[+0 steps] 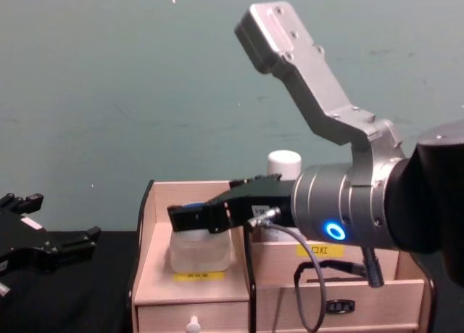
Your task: Pick up the facial cleanser and watermelon frost from the table and place them into the tiered storage box.
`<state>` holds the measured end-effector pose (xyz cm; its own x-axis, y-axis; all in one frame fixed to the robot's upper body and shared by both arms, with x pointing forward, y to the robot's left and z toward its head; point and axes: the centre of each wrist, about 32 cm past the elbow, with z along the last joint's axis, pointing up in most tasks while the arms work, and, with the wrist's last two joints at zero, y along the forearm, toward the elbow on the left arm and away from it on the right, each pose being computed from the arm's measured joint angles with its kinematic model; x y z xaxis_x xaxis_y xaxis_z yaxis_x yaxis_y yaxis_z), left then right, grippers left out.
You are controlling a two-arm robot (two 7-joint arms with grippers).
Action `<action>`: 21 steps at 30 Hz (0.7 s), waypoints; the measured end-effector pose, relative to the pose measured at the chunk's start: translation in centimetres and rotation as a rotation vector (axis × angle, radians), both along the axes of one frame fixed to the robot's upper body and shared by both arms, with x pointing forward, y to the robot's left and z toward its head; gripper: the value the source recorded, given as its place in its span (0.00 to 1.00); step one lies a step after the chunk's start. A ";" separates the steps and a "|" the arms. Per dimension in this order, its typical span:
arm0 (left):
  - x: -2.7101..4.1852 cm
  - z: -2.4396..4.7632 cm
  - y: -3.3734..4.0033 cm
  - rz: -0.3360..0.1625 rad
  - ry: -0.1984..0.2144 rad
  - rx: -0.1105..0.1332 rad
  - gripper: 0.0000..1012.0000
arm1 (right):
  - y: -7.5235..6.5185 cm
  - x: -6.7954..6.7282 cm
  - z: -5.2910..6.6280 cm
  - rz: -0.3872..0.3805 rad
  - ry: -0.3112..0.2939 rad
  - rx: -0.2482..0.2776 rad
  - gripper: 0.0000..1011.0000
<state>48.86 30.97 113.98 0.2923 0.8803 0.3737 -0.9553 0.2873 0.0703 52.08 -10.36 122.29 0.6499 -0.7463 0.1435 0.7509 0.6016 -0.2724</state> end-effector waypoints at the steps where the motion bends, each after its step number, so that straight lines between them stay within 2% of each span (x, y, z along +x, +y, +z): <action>1: 0.00 0.00 0.00 0.000 0.000 0.000 0.99 | 0.0 -0.1 0.0 -0.002 -0.017 0.006 0.99; 9: 0.00 0.00 0.00 0.000 0.000 0.000 0.99 | -0.3 -1.4 0.4 -0.003 -0.111 0.008 0.99; 10: 0.00 0.00 0.00 0.000 0.000 0.000 0.99 | -0.6 -2.1 0.6 -0.002 -0.153 0.009 0.99; 13: 0.00 0.00 0.00 0.000 0.000 0.000 0.99 | -0.9 -2.9 0.8 -0.005 -0.198 0.010 0.99; 18: 0.00 0.00 0.00 0.000 0.000 0.000 0.99 | -2.0 -4.4 1.3 -0.038 -0.290 0.013 0.99; 21: 0.00 0.00 0.00 0.000 0.000 0.000 0.99 | -3.1 -5.4 1.7 -0.084 -0.352 0.013 0.99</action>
